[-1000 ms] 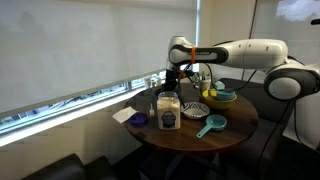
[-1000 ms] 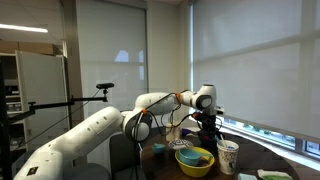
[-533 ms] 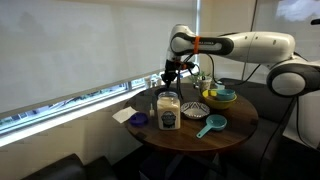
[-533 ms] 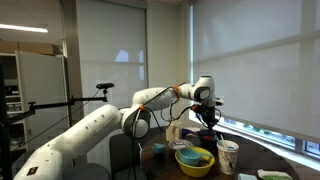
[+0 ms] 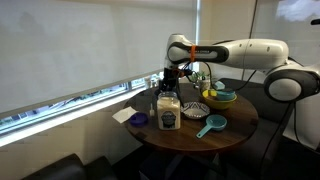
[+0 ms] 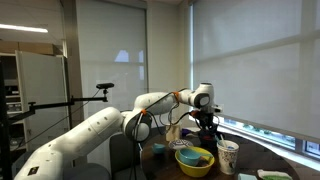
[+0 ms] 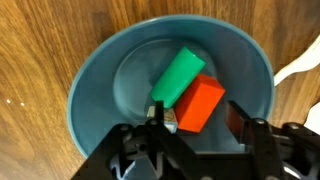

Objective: Remove the block from the grey bowl and put it on the front right side of the table

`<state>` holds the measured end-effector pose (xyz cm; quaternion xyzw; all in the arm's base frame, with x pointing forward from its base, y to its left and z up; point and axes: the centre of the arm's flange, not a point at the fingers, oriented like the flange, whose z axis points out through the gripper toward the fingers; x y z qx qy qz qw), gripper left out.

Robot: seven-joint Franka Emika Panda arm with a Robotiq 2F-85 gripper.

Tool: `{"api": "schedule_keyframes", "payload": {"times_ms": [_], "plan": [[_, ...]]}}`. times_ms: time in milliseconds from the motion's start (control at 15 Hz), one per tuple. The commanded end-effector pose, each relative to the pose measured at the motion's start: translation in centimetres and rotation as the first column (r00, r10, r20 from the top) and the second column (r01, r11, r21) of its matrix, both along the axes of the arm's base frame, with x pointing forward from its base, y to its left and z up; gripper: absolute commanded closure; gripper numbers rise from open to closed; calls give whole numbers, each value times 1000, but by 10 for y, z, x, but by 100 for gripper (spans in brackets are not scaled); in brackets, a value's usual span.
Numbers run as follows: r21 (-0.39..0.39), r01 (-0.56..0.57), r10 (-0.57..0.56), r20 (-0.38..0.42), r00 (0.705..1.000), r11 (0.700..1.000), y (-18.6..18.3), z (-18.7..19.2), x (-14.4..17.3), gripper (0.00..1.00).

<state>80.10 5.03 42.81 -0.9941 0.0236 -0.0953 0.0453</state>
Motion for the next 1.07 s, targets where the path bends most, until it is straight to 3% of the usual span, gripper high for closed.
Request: {"api": "schedule_keyframes", "payload": {"times_ms": [0, 67, 200, 267, 533, 800, 1000], "plan": [[-9, -7, 7, 4, 1000, 1000, 14, 12, 30, 5], [-11, -7, 7, 4, 1000, 1000, 16, 12, 31, 0], [-15, 0, 0, 1, 1000, 1000, 18, 8, 34, 9], [-15, 1, -1, -1, 1000, 1000, 19, 7, 35, 24], [-16, 12, -12, -4, 1000, 1000, 20, 1, 39, 52], [-21, 19, -19, -10, 1000, 1000, 19, -12, 43, 59], [-32, 31, -32, -27, 999, 999, 17, -18, 45, 55]]}}
